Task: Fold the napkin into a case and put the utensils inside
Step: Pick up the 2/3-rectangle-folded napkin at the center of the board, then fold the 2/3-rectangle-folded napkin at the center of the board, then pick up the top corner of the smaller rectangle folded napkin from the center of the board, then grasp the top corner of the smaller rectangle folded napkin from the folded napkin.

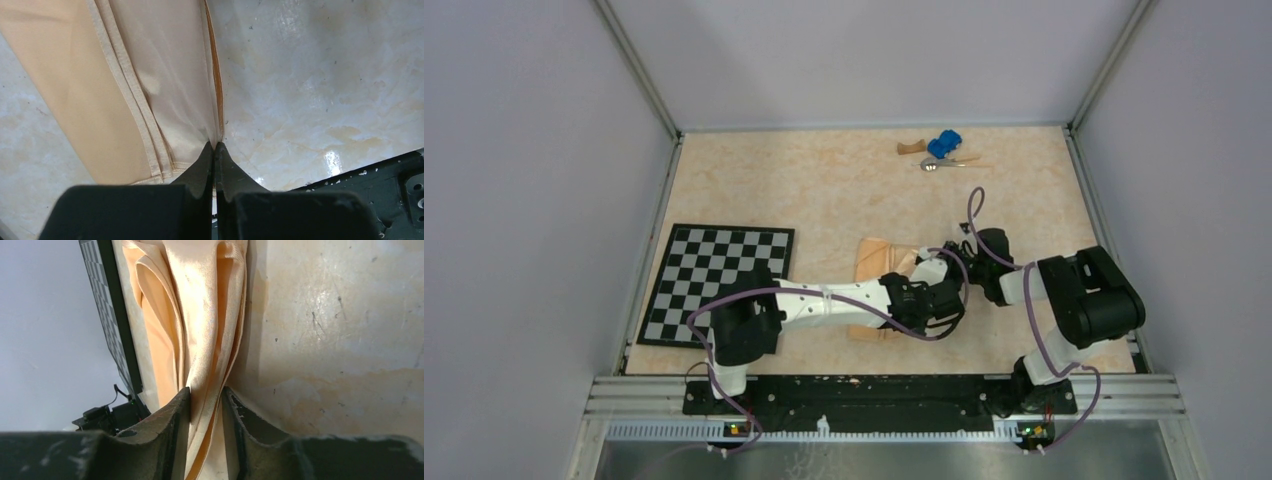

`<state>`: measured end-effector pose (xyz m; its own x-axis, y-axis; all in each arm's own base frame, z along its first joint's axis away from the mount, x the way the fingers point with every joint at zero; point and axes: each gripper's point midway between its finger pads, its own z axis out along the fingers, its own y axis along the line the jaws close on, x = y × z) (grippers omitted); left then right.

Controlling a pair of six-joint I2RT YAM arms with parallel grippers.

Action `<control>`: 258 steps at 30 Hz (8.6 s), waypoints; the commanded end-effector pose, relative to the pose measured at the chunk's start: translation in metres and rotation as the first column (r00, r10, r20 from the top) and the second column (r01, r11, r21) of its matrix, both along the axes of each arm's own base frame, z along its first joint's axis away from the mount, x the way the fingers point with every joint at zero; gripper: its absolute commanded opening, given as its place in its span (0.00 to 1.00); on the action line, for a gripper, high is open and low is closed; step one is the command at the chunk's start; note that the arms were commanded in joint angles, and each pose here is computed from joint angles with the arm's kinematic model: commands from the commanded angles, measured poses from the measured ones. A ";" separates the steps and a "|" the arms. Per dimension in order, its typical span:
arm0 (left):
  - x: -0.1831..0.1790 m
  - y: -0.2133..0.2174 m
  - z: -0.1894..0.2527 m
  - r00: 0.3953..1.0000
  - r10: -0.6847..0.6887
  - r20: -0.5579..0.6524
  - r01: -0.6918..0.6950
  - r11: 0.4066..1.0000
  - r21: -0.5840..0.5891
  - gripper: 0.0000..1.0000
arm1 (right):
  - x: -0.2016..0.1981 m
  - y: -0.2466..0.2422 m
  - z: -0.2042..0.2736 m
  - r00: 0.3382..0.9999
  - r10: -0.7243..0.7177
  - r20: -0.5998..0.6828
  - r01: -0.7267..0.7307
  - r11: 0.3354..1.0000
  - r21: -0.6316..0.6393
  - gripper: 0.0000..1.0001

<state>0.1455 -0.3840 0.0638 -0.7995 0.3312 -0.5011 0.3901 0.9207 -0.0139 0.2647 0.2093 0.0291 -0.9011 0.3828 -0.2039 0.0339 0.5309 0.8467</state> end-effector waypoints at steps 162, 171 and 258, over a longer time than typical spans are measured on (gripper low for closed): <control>0.084 0.142 -0.077 0.919 0.300 -0.255 -0.384 0.828 -0.410 0.19 | 0.010 0.147 0.031 0.979 0.180 0.092 -0.149 0.951 -0.272 0.21; 0.077 0.139 -0.076 0.923 0.272 -0.272 -0.371 0.815 -0.445 0.16 | 0.037 0.107 0.062 0.962 0.195 0.192 -0.131 0.944 -0.302 0.62; 0.183 0.115 -0.004 0.950 -0.001 0.311 -0.008 1.000 0.026 0.39 | 0.049 0.107 0.046 0.974 0.160 0.158 -0.153 0.987 -0.053 0.00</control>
<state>0.3152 -0.2657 0.0486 -0.6597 0.3169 -0.6814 0.3876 0.9203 0.0528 0.3115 0.3097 0.0638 -0.9144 0.2307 -0.3327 -0.1434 0.5840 0.7990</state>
